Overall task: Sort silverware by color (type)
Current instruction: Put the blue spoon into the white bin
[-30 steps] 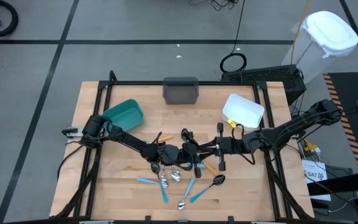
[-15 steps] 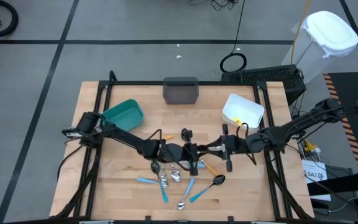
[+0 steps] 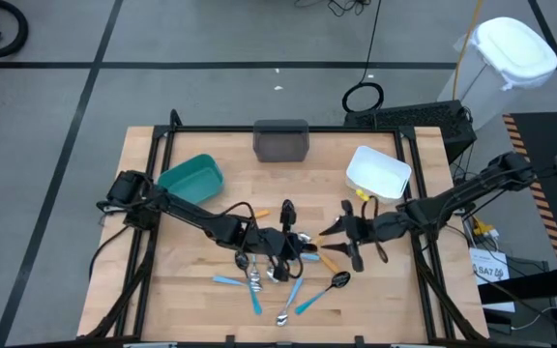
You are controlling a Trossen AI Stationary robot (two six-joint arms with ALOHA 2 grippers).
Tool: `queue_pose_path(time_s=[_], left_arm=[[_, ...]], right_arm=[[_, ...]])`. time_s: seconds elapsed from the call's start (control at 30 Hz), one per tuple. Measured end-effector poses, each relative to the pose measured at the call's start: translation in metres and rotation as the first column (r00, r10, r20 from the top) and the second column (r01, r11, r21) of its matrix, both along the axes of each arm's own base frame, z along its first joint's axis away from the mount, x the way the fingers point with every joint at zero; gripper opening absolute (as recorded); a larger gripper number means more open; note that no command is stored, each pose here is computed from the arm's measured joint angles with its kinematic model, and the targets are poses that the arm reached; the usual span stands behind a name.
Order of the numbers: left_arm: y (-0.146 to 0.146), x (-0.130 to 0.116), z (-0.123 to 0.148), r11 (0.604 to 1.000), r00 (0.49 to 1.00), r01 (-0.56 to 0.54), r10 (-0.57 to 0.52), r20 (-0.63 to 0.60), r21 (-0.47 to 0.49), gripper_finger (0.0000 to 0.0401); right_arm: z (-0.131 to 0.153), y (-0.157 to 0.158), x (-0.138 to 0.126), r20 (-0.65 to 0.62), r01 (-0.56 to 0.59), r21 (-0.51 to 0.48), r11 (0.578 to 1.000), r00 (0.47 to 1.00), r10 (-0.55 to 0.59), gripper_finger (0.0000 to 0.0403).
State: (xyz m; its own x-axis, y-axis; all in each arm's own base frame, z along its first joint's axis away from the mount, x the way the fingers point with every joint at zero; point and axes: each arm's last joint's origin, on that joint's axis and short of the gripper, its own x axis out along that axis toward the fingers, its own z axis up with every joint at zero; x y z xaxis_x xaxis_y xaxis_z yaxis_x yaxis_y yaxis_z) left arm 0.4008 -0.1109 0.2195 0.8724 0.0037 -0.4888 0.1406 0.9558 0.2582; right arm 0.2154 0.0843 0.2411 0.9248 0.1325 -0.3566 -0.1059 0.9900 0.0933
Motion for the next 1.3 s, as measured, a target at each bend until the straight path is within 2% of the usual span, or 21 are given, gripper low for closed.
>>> queue_pose_path(time_s=[0.13,0.47,0.67,0.9,1.07,1.3], left_arm=[[0.001,0.0,-0.002,1.0,1.0,0.002,-0.001,-0.019,0.017,0.0008],[-0.002,0.0,-0.002,0.994,0.994,0.109,-0.11,-0.029,-0.021,0.0009],[-0.003,-0.001,-0.002,0.99,0.99,0.137,-0.139,-0.031,-0.037,0.001],[-0.011,-0.003,-0.002,0.969,0.971,0.231,-0.235,-0.036,-0.081,0.001],[-0.012,-0.003,-0.002,0.968,0.969,0.241,-0.244,-0.034,-0.069,0.001],[-0.012,-0.003,-0.002,0.968,0.968,0.244,-0.247,-0.034,-0.064,0.001]], right_arm=[[-0.005,0.004,0.007,0.004,-0.054,-0.031,0.998,0.999,0.054,0.0163],[-0.014,0.004,0.018,0.008,-0.061,-0.063,0.996,0.998,0.062,0.0179],[-0.02,0.008,0.029,0.039,-0.163,-0.039,0.986,0.986,0.165,0.0179],[-0.024,0.004,0.041,0.083,-0.219,-0.002,0.976,0.972,0.218,0.0179],[-0.029,0.002,0.046,0.081,-0.27,0.011,0.963,0.96,0.268,0.0179],[-0.031,0.004,0.055,0.173,-0.371,-0.006,0.929,0.914,0.366,0.0178]])
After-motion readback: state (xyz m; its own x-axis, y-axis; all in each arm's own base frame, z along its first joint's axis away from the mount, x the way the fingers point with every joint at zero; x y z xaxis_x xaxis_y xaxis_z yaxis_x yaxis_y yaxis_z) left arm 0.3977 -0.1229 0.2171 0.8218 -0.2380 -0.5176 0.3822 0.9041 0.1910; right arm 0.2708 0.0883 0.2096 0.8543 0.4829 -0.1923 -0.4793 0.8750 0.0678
